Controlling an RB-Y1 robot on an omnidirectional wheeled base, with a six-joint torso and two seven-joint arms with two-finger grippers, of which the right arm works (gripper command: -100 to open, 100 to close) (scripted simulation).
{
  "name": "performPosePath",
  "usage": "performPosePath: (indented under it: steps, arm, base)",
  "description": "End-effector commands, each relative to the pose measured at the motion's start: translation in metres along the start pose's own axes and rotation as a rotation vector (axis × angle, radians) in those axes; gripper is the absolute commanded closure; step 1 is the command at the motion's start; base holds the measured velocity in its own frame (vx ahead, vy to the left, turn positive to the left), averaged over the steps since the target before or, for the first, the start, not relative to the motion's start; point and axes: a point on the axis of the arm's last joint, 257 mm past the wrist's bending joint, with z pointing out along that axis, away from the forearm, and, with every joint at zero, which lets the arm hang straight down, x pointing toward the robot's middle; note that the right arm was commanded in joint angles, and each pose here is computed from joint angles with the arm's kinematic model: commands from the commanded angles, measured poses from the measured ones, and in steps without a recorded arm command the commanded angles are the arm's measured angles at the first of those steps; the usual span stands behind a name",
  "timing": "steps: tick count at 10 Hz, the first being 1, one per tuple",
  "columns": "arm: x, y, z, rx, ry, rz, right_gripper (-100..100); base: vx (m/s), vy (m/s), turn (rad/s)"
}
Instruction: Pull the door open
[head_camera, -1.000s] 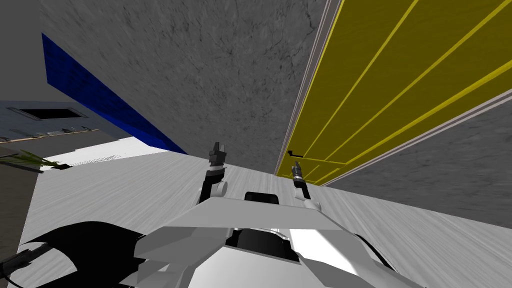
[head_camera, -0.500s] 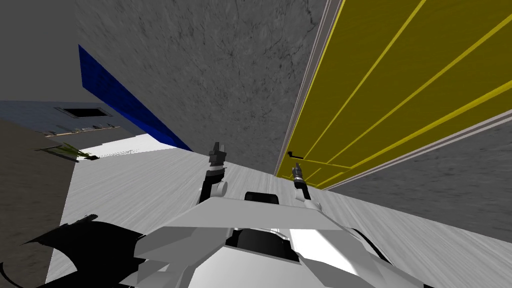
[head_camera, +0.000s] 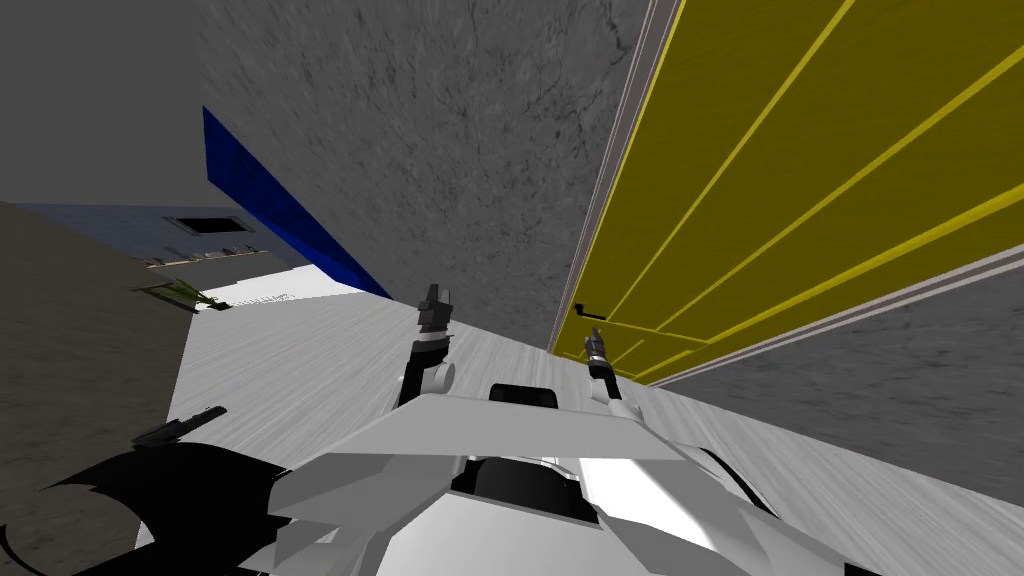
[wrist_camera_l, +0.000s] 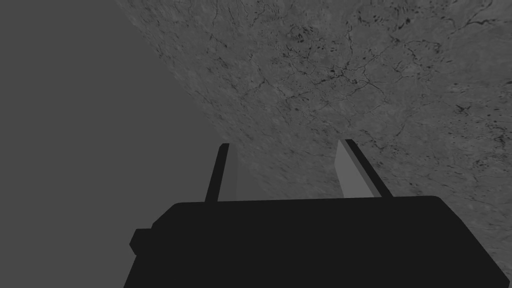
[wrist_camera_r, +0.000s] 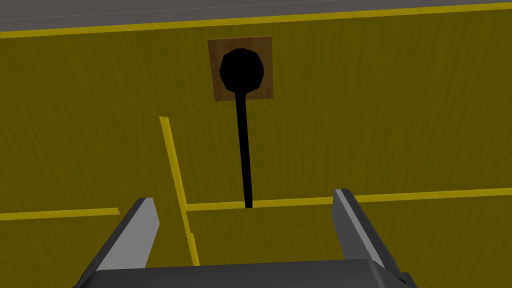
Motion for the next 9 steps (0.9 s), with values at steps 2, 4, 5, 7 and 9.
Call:
performPosePath:
  steps: [2, 4, 5, 7, 9]
  arm:
    - [-0.013, -0.001, -0.0036, 0.001, -0.015, 0.001, -100]
    - [-0.030, -0.002, -0.0085, 0.001, -0.034, 0.002, -100]
    - [-0.039, -0.002, -0.0113, 0.001, -0.044, 0.002, -100]
    - [-0.052, -0.002, -0.0152, 0.001, -0.059, 0.003, -100]
    - [-0.059, -0.002, -0.0175, 0.000, -0.067, 0.003, -100]
  base:
    - [0.154, -0.011, 0.075]
    - [0.196, -0.031, 0.086]
    - [0.183, -0.043, 0.106]
    - [0.131, -0.039, 0.051]
    - [0.174, -0.026, 0.079]
